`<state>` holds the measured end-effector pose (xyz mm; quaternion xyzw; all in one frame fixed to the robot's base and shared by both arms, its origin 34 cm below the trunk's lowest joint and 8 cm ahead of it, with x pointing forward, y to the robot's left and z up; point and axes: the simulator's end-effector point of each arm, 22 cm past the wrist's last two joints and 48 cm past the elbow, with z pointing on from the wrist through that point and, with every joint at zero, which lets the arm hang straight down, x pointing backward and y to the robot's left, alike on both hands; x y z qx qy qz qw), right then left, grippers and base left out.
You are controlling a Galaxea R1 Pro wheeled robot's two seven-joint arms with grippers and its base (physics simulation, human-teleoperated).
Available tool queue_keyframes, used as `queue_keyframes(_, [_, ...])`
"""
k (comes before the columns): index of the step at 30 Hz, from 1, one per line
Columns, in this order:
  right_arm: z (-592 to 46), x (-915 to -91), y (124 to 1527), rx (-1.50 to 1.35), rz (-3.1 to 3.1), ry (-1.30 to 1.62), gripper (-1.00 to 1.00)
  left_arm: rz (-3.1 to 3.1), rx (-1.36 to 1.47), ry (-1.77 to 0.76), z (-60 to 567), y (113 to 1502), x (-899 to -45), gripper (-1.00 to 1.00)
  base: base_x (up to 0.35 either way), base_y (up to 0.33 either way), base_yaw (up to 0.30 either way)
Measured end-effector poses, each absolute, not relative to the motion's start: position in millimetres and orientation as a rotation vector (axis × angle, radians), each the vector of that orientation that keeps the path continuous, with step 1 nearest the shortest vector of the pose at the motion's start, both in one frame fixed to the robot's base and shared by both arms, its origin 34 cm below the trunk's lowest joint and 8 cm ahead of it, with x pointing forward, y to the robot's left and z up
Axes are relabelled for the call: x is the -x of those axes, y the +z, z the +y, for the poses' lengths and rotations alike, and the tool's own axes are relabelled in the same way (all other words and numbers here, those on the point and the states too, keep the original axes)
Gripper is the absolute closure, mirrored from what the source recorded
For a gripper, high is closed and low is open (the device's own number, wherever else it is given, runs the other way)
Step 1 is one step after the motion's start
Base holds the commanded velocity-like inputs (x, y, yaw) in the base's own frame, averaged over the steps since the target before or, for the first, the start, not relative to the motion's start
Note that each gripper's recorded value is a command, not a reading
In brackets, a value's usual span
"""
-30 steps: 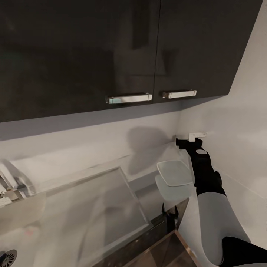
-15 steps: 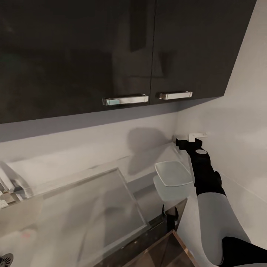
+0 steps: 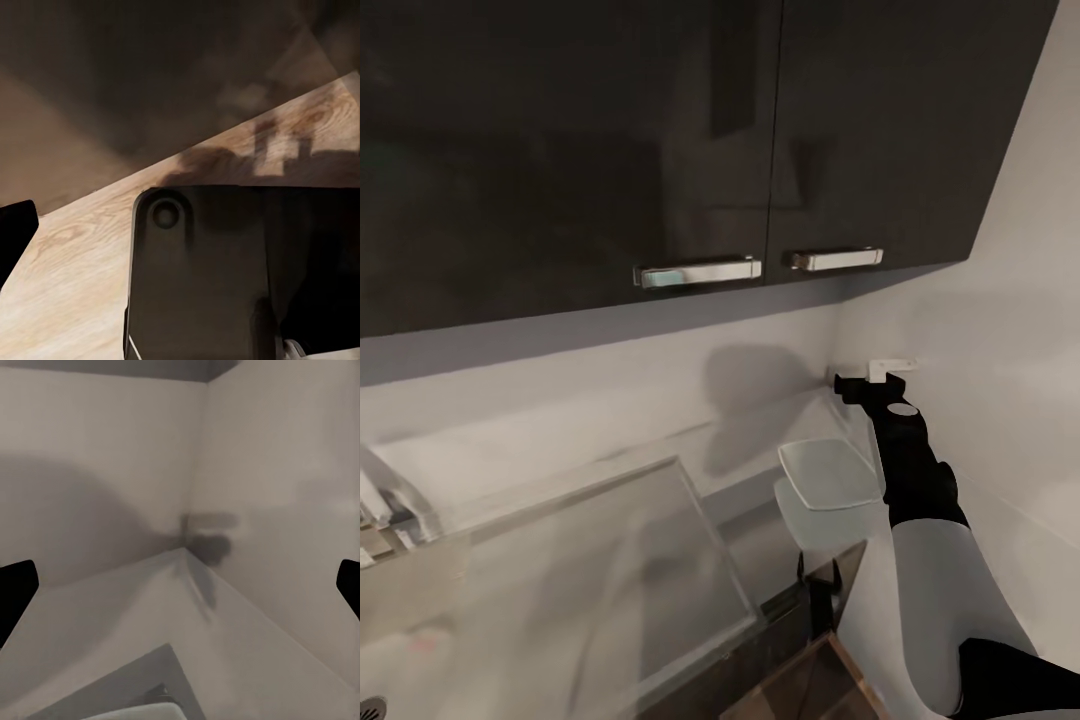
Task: In the kitchen, take the Vidalia onion out of the sink, dice it on the chopping board with the paring knife, put the diced onion into the bowl on the countertop, then place both the paring knife and the chopping board into the sink.
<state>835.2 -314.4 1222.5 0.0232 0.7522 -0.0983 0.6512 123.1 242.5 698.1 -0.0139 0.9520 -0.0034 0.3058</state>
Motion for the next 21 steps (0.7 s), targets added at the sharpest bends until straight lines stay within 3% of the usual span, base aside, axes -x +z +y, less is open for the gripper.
queue_keyframes(21, [-314.5, -834.7, 1219.1, -0.052, 1.713, -0.224, -1.0, 2.52, 0.036, -0.009, 242.3, 698.0, -123.5, -1.0, 0.018, 0.002, 0.0])
